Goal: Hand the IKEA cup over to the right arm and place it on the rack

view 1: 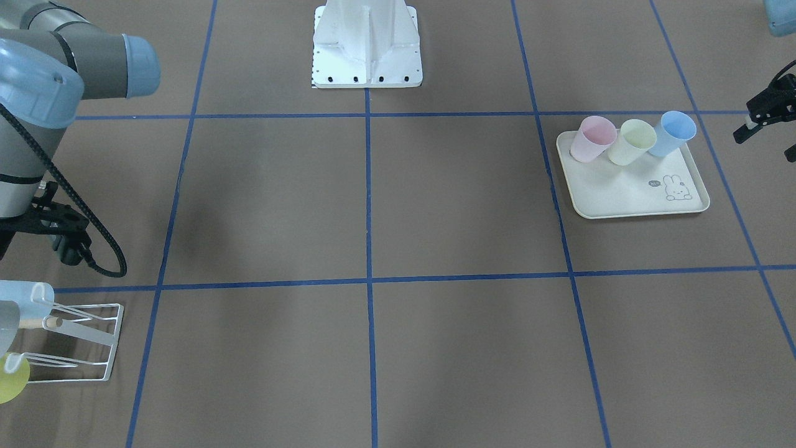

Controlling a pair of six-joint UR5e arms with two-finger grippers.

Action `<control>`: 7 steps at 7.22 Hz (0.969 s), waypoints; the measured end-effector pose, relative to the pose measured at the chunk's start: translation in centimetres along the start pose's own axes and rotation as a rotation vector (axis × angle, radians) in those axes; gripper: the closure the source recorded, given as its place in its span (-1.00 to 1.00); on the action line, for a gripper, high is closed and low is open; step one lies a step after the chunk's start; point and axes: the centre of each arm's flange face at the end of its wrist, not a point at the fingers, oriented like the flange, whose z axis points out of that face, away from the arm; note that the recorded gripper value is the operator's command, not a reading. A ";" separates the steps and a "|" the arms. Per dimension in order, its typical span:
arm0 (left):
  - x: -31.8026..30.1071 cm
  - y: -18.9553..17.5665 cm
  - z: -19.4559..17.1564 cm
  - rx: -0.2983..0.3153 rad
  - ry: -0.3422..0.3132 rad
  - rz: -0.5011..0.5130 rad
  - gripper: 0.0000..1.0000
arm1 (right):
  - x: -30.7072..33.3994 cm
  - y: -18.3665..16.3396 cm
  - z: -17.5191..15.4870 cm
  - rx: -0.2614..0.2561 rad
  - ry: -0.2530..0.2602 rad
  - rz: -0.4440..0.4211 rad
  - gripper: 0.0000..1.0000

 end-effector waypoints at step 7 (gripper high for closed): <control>-0.3 0.2 0.5 -0.010 0.000 -0.012 -1.00 | -1.8 -5.0 8.1 -0.112 0.005 -0.097 -0.08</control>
